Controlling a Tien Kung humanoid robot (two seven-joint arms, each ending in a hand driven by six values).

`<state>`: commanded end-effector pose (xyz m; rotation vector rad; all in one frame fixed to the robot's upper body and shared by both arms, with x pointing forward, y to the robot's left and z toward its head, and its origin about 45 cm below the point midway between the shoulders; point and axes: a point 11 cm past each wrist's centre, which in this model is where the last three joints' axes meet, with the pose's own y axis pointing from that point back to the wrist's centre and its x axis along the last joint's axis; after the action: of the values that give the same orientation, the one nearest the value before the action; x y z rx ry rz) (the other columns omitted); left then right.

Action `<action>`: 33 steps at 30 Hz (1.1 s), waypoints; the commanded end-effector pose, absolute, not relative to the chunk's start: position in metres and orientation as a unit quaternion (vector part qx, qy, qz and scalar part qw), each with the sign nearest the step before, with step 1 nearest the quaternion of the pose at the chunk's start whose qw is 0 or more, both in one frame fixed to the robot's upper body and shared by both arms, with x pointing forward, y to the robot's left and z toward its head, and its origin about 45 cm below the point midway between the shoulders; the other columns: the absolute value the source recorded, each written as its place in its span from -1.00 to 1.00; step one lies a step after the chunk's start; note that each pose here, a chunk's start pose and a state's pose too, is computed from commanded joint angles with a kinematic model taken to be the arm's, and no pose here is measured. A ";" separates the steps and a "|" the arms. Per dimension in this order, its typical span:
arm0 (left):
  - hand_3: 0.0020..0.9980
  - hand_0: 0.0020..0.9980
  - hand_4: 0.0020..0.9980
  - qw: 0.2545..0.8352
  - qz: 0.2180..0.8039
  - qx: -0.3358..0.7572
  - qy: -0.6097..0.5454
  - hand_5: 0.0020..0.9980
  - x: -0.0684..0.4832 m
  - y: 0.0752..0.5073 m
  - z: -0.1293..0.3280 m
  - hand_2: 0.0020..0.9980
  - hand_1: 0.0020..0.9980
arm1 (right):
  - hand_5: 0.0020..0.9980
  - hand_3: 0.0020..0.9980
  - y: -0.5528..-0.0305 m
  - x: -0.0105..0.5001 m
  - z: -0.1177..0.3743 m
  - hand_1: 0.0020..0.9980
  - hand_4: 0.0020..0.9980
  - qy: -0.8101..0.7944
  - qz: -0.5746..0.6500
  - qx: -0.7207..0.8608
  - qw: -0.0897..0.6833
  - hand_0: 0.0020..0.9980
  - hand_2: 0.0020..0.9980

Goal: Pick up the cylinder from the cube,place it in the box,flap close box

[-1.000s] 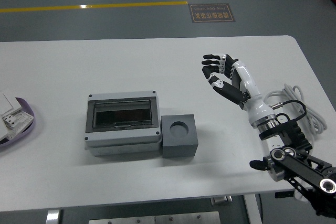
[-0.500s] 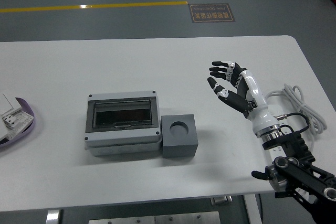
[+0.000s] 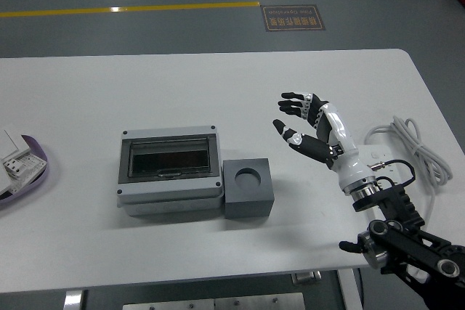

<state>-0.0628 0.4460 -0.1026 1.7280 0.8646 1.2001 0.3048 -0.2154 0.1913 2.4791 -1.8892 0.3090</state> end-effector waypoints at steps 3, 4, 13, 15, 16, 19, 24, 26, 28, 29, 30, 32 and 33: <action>0.19 0.03 0.45 0.423 0.477 0.688 0.348 -0.63 -0.065 0.440 -0.105 0.12 0.12 | -0.74 0.39 -0.205 0.304 0.192 0.38 0.51 -0.590 0.097 0.802 0.001 0.50 0.36; 0.19 0.03 0.45 0.424 0.476 0.687 0.348 -0.63 -0.066 0.439 -0.105 0.12 0.12 | -0.74 0.39 -0.202 0.303 0.192 0.38 0.51 -0.585 0.096 0.806 0.001 0.50 0.36; 0.19 0.03 0.45 0.423 0.479 0.686 0.347 -0.64 -0.069 0.438 -0.105 0.12 0.12 | -0.72 0.40 -0.181 0.298 0.189 0.38 0.50 -0.549 0.097 0.830 0.011 0.49 0.36; 0.19 0.03 0.45 0.423 0.477 0.687 0.348 -0.64 -0.071 0.438 -0.105 0.12 0.12 | -0.72 0.40 -0.177 0.297 0.189 0.38 0.50 -0.542 0.097 0.834 0.013 0.49 0.36; 0.19 0.03 0.45 0.422 0.476 0.687 0.349 -0.64 -0.072 0.437 -0.105 0.12 0.12 | -0.72 0.40 -0.175 0.296 0.188 0.38 0.50 -0.539 0.097 0.837 0.015 0.49 0.36; 0.19 0.03 0.45 0.422 0.477 0.686 0.351 -0.64 -0.073 0.437 -0.105 0.12 0.12 | -0.77 0.39 -0.168 0.295 0.186 0.38 0.44 -0.528 0.090 0.845 0.019 0.50 0.37; 0.19 0.03 0.45 0.423 0.479 0.684 0.352 -0.64 -0.072 0.437 -0.105 0.12 0.12 | -0.77 0.39 -0.159 0.297 0.185 0.38 0.44 -0.522 0.073 0.850 0.013 0.50 0.37; 0.19 0.03 0.45 0.424 0.478 0.684 0.353 -0.64 -0.072 0.435 -0.106 0.12 0.12 | -0.79 0.38 -0.158 0.299 0.186 0.37 0.41 -0.523 0.070 0.849 0.011 0.49 0.37; 0.19 0.03 0.45 0.426 0.477 0.682 0.355 -0.64 -0.072 0.433 -0.107 0.12 0.12 | -0.79 0.38 -0.159 0.299 0.186 0.37 0.41 -0.526 0.069 0.848 0.010 0.49 0.37; 0.19 0.03 0.45 0.427 0.477 0.681 0.355 -0.64 -0.071 0.433 -0.107 0.12 0.12 | -0.79 0.38 -0.161 0.300 0.186 0.37 0.41 -0.527 0.069 0.847 0.010 0.49 0.37; 0.19 0.03 0.45 0.428 0.478 0.680 0.354 -0.64 -0.069 0.432 -0.107 0.12 0.12 | -0.79 0.38 -0.162 0.300 0.187 0.37 0.41 -0.529 0.069 0.846 0.010 0.49 0.37; 0.19 0.02 0.45 0.430 0.479 0.679 0.352 -0.64 -0.066 0.433 -0.107 0.12 0.12 | -0.82 0.39 -0.165 0.301 0.188 0.37 0.39 -0.532 0.073 0.844 0.009 0.49 0.37; 0.19 0.02 0.45 0.431 0.481 0.678 0.351 -0.64 -0.064 0.433 -0.107 0.12 0.12 | -0.82 0.39 -0.168 0.301 0.189 0.37 0.39 -0.535 0.077 0.842 0.009 0.49 0.37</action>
<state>-0.0640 0.4333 -0.1073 1.6910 0.8750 1.1985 0.3008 -0.1680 0.1894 2.6298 -1.6703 0.2394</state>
